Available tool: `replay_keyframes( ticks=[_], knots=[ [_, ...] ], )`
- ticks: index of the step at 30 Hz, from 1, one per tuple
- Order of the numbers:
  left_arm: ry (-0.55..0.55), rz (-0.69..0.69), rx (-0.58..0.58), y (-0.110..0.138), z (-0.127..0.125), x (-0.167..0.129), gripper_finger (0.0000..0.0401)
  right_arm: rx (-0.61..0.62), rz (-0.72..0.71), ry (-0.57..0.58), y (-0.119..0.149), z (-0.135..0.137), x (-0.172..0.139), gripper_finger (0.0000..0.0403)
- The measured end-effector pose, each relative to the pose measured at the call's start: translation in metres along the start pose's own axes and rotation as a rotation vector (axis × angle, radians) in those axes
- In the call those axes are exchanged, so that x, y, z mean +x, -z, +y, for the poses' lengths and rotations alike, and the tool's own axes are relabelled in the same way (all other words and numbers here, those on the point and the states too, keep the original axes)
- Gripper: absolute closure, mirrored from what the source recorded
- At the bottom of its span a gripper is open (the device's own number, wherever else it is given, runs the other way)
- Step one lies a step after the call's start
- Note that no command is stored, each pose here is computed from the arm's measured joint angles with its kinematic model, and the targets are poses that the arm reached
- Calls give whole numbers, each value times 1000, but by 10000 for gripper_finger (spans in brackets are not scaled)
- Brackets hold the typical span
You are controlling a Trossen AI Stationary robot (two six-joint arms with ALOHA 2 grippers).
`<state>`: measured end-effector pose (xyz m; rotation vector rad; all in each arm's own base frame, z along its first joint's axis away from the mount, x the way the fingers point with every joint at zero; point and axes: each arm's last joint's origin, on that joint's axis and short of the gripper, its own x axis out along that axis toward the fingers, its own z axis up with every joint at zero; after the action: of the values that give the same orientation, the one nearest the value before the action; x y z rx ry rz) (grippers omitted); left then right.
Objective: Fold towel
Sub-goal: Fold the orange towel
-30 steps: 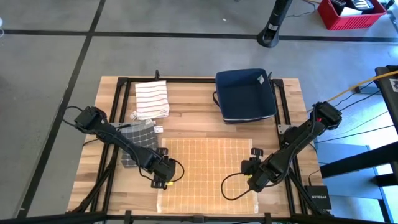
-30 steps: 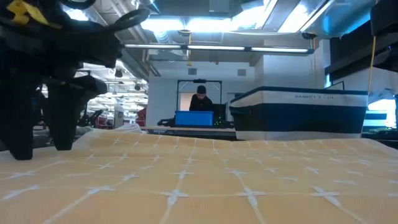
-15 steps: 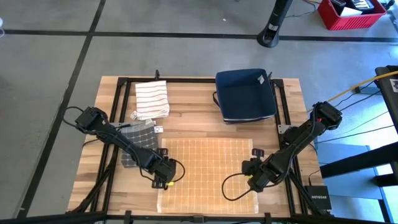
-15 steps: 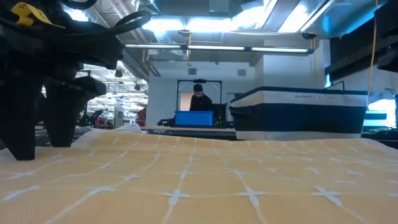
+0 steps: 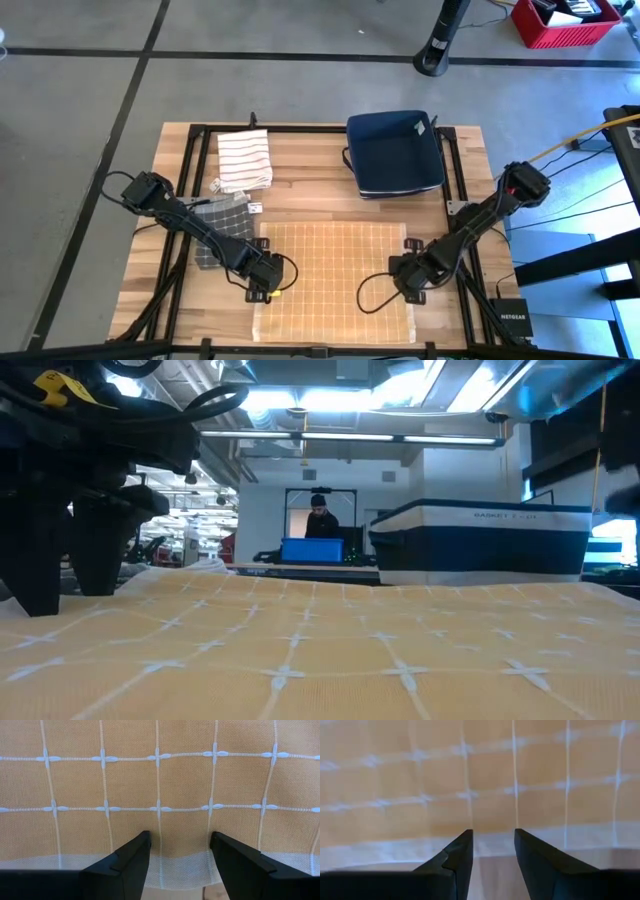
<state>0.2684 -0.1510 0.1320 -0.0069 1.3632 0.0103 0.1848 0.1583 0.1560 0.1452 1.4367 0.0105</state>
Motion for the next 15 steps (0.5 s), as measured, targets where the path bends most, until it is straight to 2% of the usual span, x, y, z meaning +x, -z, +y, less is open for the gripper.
replay_keyframes(
  ticks=[6,12,15],
  knots=[
    [5,4,-22,0,0,0,196,29,-121,-31,-10,-7,-22,238],
    [5,5,-29,0,0,0,196,9,-111,-50,-11,-8,-16,150],
    [5,6,-30,0,0,0,196,-8,-73,-44,-5,-8,-9,123]
  ],
)
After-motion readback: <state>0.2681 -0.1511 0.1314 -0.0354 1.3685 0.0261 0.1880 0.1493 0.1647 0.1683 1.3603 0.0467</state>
